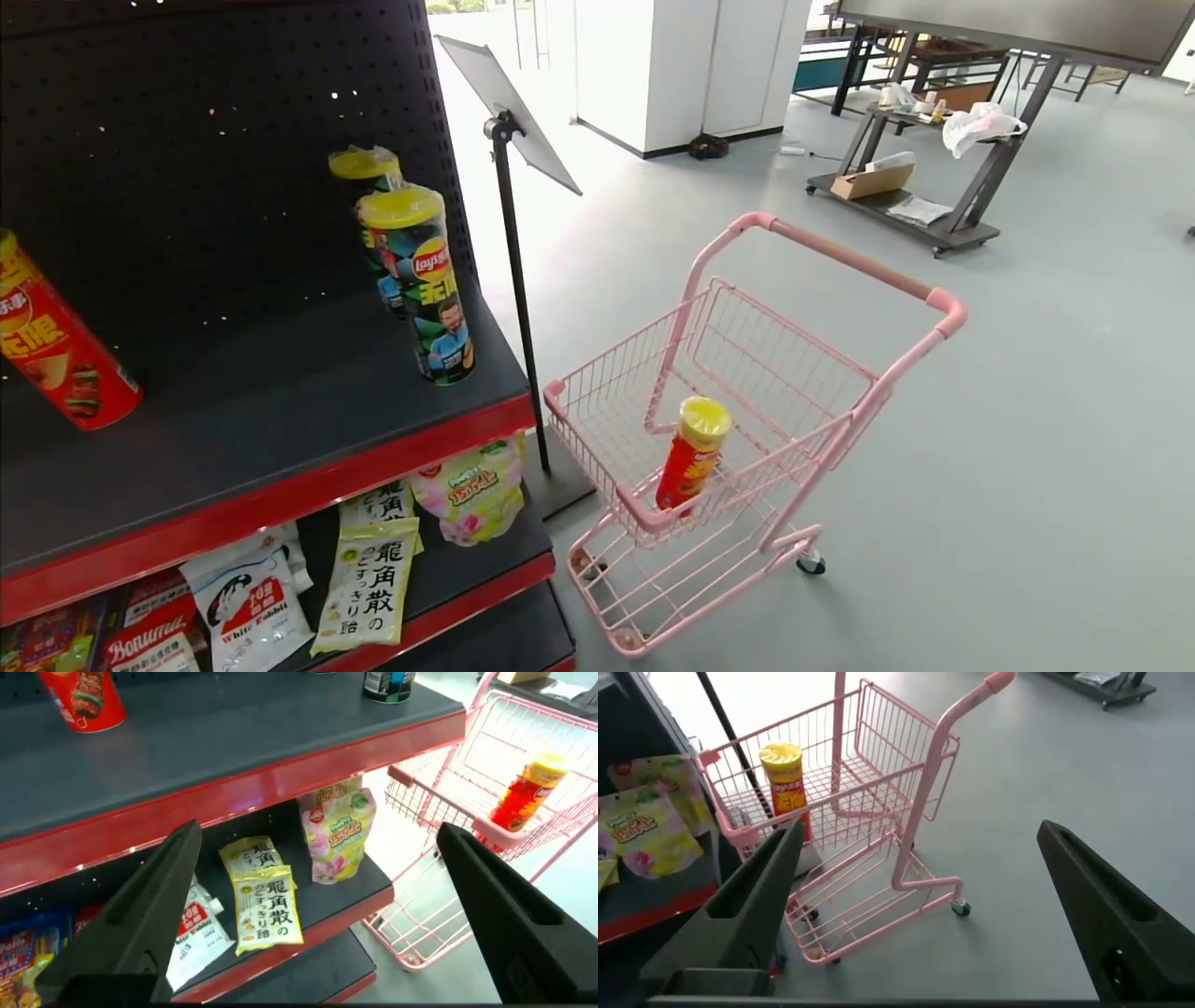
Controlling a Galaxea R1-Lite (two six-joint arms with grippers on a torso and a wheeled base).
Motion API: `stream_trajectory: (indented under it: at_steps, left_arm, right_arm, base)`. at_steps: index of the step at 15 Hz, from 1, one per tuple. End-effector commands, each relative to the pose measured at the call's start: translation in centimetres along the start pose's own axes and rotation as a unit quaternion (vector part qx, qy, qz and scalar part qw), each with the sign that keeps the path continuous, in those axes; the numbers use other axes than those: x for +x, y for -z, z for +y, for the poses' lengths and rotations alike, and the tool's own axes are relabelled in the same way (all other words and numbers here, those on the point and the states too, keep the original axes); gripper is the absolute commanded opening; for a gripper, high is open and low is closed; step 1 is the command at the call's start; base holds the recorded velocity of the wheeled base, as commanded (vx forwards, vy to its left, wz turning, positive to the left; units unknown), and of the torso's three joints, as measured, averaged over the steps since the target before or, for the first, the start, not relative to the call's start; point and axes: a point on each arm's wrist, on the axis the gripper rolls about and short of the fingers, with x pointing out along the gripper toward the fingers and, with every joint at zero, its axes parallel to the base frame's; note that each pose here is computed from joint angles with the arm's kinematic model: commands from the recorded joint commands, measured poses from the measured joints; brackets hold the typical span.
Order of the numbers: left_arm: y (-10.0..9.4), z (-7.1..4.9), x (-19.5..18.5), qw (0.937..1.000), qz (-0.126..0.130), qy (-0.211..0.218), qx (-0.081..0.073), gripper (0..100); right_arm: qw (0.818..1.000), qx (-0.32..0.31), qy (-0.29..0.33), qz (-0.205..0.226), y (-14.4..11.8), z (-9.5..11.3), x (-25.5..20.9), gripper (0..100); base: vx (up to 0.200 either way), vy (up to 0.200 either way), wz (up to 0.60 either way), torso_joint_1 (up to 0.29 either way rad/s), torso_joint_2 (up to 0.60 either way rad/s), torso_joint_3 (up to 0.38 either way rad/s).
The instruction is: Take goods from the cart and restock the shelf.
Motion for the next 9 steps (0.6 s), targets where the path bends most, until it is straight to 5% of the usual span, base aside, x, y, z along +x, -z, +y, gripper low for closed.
stream_trajectory:
  at_steps: [1, 9]
  left_arm:
    - [-0.01, 0.0, 0.01, 1.0, 0.0, 0.0, -0.001, 100]
    - [-0.01, 0.0, 0.01, 1.0, 0.0, 0.0, -0.001, 100]
  right_arm:
    - [1.0, 0.0, 0.0, 0.0, 0.0, 0.0, 0.0, 100]
    - [1.0, 0.001, 0.0, 0.0, 0.0, 0.0, 0.0, 100]
  base:
    - [0.2, 0.0, 0.0, -0.012, -0.01, 0.007]
    - [0.0, 0.0, 0.0, -0.041, 0.09, 0.056]
